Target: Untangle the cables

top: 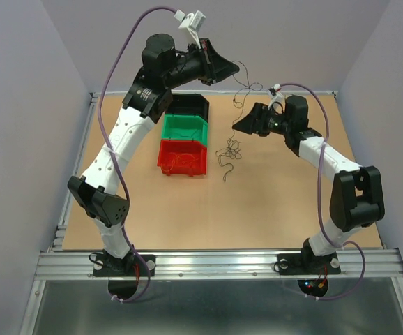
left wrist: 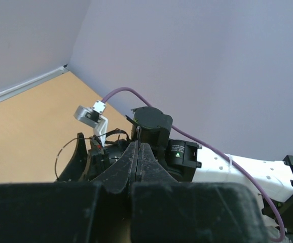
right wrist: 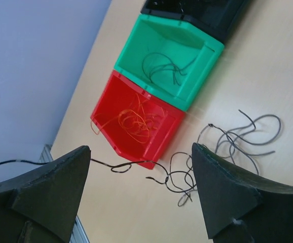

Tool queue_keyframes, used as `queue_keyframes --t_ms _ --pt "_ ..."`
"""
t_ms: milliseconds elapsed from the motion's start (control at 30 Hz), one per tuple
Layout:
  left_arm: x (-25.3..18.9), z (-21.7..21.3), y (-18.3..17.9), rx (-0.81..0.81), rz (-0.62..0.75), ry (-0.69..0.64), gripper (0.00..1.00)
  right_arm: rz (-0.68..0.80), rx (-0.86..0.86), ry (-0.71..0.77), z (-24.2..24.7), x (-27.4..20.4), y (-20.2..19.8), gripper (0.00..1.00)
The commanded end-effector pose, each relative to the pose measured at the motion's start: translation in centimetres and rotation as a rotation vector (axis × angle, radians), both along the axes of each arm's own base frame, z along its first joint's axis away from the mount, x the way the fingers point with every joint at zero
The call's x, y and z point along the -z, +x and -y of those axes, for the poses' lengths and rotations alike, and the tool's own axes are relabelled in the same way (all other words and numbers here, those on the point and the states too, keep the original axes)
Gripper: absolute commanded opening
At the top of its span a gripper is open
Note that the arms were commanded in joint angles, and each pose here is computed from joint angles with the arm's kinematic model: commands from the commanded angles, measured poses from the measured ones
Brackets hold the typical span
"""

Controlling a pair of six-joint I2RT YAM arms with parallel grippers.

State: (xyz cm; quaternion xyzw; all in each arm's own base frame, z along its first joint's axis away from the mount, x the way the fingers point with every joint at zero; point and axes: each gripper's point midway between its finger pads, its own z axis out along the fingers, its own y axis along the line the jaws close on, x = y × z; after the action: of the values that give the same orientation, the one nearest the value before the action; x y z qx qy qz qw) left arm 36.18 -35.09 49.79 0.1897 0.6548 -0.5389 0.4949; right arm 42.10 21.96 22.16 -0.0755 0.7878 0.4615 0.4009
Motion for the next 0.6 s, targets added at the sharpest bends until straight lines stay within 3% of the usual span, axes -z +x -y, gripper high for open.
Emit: queue_keyframes --t_ms 0,200,333,567 --pt "-6.1 -2.3 -2.4 -0.042 0.134 -0.088 0.0 0.142 0.031 0.118 1.1 -5.4 -1.5 0.86" --pt "-5.6 -2.3 -2.2 -0.043 0.12 -0.08 0.0 0.201 0.017 0.103 1.8 -6.7 -3.0 0.87" --pt "-5.3 -2.2 -2.2 -0.036 0.109 -0.078 0.0 0.26 -0.09 0.099 0.5 -7.9 -4.6 0.89" --pt "-5.3 -2.0 -2.8 -0.008 0.094 -0.084 0.0 0.33 -0.111 0.033 -1.2 -8.4 -3.2 0.9"
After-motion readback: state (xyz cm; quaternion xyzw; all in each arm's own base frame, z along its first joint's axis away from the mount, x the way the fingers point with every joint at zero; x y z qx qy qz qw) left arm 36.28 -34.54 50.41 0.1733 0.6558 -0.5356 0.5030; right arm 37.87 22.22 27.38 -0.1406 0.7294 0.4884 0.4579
